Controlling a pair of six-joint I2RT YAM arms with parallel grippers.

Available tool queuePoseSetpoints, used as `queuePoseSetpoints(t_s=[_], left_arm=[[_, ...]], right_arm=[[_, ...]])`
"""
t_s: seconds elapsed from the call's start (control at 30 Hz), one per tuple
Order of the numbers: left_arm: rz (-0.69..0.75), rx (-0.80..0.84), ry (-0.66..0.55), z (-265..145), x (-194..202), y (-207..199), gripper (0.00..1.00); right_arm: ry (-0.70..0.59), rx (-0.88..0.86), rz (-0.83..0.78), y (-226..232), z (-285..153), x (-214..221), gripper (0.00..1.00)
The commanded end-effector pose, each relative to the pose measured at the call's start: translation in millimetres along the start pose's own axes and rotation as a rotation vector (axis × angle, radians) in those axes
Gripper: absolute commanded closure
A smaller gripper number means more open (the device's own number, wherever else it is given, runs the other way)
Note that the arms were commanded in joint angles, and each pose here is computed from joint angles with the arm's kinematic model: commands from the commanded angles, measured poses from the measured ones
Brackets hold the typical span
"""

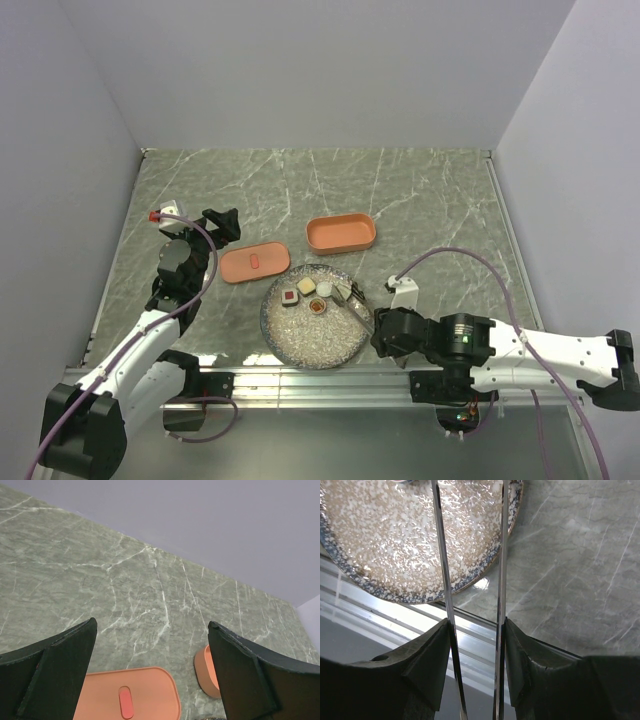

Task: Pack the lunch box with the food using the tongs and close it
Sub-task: Pick up the food using the clamp

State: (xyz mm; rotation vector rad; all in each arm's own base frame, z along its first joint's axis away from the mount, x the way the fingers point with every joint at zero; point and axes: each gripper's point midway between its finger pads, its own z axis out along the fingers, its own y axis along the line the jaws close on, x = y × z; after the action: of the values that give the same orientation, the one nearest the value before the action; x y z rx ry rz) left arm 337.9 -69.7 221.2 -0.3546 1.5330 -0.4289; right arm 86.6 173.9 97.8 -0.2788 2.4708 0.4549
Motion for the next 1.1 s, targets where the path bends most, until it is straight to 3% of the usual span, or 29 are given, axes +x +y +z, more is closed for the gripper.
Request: queuePoseSetpoints(t_s=[0.0,0.53,0.77,1.07], left_arm=[[-0.028,0.038,-0.05,1.5,-16.3,-11.0,0.01],[-0.033,0.037,-0.057,-0.9,-18.5,-10.6,0.01],[-0.034,0.036,-0.054,-0.6,-17.9,-10.7,0.01],[-0.032,0.035,-0.055,-0.9,-17.8,-10.2,0.01]], right_arm=[[-0.03,0.023,0.015,0.1,-2.3,-7.2,0.49],[-0.017,-0.01,-0.015,11.3,4.5,-4.0,0.5],[-0.015,0.006,-0.012,9.3,5.2,-3.7,0.66],[-0.112,0.039,-0.001,8.0,-3.5,-29.8,0.74]])
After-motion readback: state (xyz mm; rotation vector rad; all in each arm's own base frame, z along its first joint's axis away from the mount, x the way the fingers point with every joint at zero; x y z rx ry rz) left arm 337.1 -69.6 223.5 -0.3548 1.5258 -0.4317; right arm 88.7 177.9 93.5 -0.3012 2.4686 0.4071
